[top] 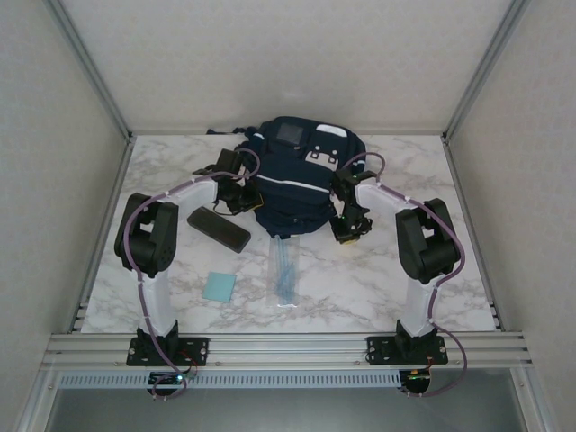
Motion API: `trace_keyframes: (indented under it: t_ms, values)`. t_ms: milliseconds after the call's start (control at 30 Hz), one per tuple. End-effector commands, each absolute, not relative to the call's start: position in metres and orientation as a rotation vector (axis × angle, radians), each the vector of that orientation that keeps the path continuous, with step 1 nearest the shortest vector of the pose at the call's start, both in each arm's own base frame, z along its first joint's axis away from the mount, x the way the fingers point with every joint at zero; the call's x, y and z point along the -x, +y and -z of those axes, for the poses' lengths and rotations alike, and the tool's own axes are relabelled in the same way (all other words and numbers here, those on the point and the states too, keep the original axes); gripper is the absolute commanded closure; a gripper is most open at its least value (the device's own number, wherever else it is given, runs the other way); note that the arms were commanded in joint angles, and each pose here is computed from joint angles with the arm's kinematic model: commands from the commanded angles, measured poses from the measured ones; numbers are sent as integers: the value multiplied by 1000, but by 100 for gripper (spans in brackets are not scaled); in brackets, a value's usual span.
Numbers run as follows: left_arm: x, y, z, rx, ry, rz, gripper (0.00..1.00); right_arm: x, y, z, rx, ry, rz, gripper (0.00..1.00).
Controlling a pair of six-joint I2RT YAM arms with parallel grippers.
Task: Pack books, pencil case, and school supplies into a backpack
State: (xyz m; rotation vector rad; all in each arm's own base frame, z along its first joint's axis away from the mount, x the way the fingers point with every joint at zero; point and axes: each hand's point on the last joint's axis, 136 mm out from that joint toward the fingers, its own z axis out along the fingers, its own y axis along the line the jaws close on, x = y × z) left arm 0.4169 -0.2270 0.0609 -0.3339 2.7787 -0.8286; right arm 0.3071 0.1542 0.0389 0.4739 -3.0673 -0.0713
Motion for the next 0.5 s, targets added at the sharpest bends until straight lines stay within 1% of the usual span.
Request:
trace_keyframes:
  t_ms: [0,33,100,167,200,367,467]
  values:
    - [-455,-212,-79,314,2638,739,100,-332,178,-73,-441,-3196,215,97]
    - [-453,-213,-78,312,2644,738,100,-334,189,-80,-443,-3212,295,91]
    - [-451,-211,-78,313,2650,734,99,-338,214,-97,-476,-3239,459,75]
    - [-449,-210,-80,311,2650,732,97,-338,234,-109,-508,-3257,559,63]
    - [-449,-210,-81,309,2647,734,97,-337,244,-114,-526,-3261,603,59]
    - [-450,-212,-84,301,2645,741,97,-339,267,-113,-571,-3266,674,51]
    - [-451,-214,-83,302,2648,754,96,-342,271,-102,-577,-3248,679,50]
